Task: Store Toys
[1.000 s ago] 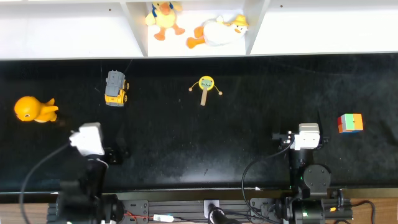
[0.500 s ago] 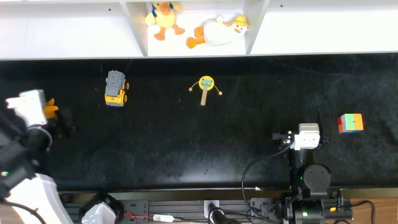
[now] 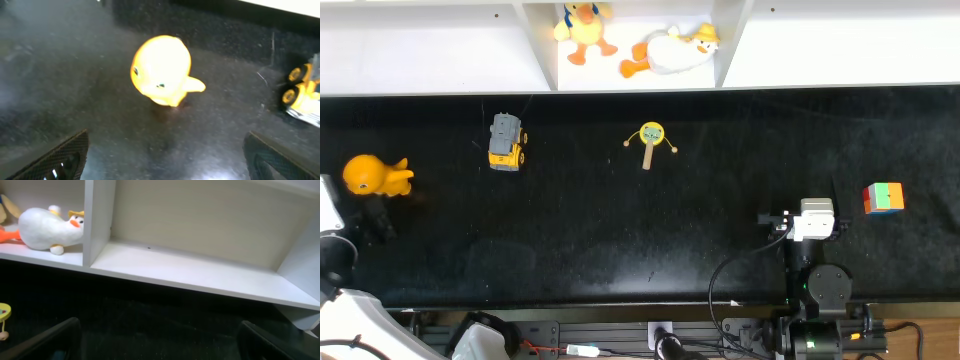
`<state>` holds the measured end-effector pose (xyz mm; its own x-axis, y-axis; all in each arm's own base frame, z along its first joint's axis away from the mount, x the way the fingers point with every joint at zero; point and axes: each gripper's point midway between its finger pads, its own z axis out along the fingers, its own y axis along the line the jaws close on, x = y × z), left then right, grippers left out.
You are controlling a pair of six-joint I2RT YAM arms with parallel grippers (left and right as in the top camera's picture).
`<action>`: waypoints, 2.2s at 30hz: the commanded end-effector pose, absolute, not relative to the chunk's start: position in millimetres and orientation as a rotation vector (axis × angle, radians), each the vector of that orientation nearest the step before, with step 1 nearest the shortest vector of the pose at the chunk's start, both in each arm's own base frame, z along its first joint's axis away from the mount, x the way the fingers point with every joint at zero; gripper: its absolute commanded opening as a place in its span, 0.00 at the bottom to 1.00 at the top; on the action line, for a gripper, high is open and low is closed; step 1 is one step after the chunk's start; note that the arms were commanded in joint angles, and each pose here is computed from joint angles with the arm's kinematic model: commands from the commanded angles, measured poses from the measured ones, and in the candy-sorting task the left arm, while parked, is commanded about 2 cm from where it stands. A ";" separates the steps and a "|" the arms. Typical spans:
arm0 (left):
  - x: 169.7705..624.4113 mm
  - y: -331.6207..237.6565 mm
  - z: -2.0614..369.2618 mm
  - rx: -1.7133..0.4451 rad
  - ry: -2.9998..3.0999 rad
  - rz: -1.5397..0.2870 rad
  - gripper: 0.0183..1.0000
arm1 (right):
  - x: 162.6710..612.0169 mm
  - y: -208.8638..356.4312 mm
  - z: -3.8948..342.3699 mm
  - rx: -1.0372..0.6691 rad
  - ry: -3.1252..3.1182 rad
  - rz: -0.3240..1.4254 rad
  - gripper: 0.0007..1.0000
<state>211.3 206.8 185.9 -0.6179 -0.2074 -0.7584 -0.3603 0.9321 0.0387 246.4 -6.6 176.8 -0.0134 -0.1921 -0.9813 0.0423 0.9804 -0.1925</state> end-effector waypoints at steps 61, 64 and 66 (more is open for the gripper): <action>337.6 206.9 263.0 -0.417 1.996 0.201 0.08 | 246.7 -7.7 173.1 -0.116 1.576 -0.193 1.00; 349.3 207.4 275.1 -0.397 1.935 0.202 0.07 | 246.7 -7.7 173.1 -0.116 1.576 -0.193 1.00; 358.2 207.8 277.9 -0.396 1.909 0.193 0.07 | 246.7 -7.7 173.2 -0.116 1.576 -0.193 1.00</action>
